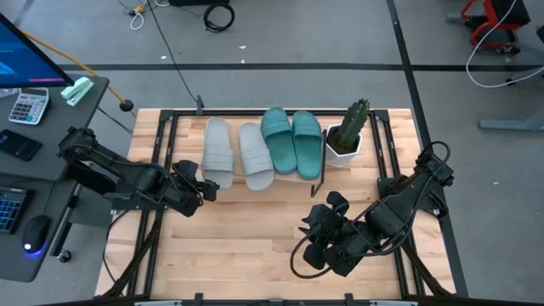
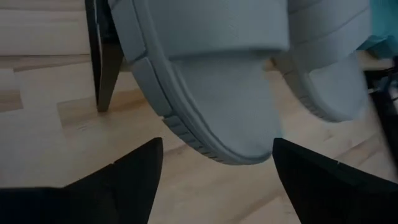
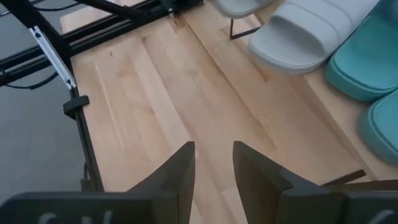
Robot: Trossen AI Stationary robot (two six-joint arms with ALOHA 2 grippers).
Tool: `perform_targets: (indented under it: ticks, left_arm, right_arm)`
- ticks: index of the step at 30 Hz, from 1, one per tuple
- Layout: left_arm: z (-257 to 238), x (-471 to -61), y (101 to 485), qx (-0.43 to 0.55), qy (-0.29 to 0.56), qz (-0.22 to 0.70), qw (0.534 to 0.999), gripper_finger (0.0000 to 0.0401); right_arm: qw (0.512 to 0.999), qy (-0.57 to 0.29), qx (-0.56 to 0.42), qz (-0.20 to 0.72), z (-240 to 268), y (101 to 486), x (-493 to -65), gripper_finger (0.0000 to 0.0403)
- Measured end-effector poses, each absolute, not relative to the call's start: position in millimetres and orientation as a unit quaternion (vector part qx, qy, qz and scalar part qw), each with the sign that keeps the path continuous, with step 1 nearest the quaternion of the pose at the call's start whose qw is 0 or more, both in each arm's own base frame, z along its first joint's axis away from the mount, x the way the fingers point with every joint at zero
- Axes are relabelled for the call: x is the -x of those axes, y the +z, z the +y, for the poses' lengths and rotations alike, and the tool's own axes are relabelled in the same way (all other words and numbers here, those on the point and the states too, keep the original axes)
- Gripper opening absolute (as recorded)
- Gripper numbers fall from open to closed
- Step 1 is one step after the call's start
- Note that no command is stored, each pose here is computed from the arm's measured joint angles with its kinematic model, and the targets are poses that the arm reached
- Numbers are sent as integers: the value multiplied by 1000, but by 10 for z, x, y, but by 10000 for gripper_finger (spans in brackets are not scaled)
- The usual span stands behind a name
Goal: Pick and place slides into the shelf
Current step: Put the gray slide on the shelf
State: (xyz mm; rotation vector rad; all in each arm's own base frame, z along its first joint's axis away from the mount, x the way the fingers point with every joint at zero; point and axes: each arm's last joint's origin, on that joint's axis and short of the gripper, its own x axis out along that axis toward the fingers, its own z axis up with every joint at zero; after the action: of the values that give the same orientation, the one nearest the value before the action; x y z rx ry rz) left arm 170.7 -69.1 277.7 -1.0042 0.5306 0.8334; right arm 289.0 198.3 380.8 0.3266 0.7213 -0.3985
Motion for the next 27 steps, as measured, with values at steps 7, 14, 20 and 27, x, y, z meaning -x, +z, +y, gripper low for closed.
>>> perform_targets:
  ticks: [7,14,20,27]
  left_arm:
    - [-584,-1518,2900,474,379,223,763,309]
    - [-382,-1268,2960,482,430,189,739,309]
    - [-180,-1145,3050,492,472,90,726,308]
    - [66,-1212,3084,433,530,64,726,294]
  right_arm:
    - [903,-195,-148,352,1934,3806,-2920,119]
    - [903,-201,-133,355,1835,3806,-2983,120]
    - [902,-206,-124,357,1763,3806,-3027,120]
    - [901,-206,-125,362,1691,3806,-3077,120]
